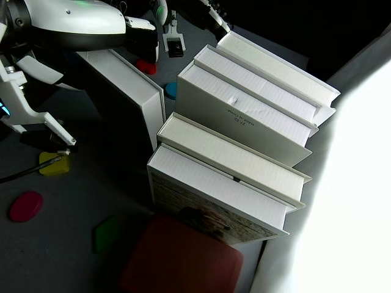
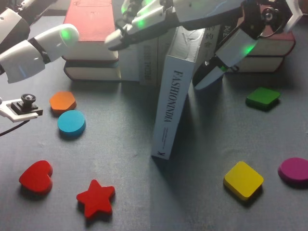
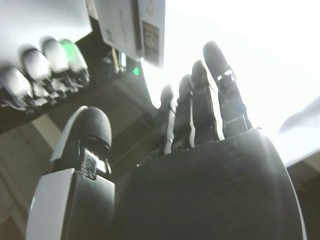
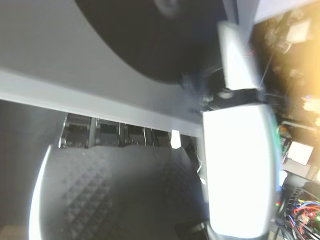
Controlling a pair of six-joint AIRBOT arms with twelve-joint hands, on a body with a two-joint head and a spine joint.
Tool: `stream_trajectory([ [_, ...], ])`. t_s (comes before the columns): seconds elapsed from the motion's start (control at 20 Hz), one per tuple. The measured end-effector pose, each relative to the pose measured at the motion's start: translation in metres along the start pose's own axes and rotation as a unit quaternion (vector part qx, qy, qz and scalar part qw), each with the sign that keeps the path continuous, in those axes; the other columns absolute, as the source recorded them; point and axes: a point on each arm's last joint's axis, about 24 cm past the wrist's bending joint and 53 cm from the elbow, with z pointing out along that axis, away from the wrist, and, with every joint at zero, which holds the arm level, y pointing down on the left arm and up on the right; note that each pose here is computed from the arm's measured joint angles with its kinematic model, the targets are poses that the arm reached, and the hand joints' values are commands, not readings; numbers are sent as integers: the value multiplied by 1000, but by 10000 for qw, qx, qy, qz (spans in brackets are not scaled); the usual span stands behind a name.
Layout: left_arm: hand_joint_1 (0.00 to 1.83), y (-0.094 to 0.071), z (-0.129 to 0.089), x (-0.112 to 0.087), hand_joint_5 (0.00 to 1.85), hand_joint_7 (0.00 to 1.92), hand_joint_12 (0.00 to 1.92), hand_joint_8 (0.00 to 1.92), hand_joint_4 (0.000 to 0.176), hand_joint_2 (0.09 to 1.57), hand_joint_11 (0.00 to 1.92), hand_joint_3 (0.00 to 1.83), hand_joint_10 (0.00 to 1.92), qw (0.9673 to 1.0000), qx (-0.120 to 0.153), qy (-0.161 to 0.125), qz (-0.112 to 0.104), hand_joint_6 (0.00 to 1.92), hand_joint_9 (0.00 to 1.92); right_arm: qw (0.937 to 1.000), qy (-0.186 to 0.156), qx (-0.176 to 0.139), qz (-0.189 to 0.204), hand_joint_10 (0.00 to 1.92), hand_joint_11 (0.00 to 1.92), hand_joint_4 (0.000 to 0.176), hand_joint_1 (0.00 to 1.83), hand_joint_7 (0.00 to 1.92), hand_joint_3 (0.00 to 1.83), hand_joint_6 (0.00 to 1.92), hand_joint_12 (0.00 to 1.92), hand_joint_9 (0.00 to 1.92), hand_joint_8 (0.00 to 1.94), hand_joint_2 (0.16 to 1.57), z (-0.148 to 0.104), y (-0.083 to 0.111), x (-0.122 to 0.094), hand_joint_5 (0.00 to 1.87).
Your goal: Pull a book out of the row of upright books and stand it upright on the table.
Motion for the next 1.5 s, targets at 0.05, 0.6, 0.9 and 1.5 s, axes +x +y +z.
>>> stream_trajectory([
  [0.05,277,0,0,0,62,0,0,0,34,1350,0,0,0,10000,0,0,-4,1,0,10000,-22,45,-30,278,0,150,878,177,0,1,559,265,7,869,-2,-3,-1,10],
  [0.6,277,-3,0,0,72,0,0,0,70,1305,0,0,0,10000,64,-19,-36,7,0,9919,-1229,318,60,0,0,27,846,0,0,0,0,0,0,802,-78,-9,-43,0],
  [0.9,373,-7,-8,-5,33,0,0,0,67,1334,0,2,0,9999,105,-87,-47,0,0,9678,-2241,928,677,0,0,59,764,0,60,0,0,0,0,1191,-137,-47,-46,0],
  [1.5,216,-18,-13,-12,0,0,0,0,86,1362,0,7,0,9993,288,-217,-47,0,0,9227,-3141,1614,1548,0,0,0,0,0,25,0,0,0,0,1347,-188,-86,-1,0],
])
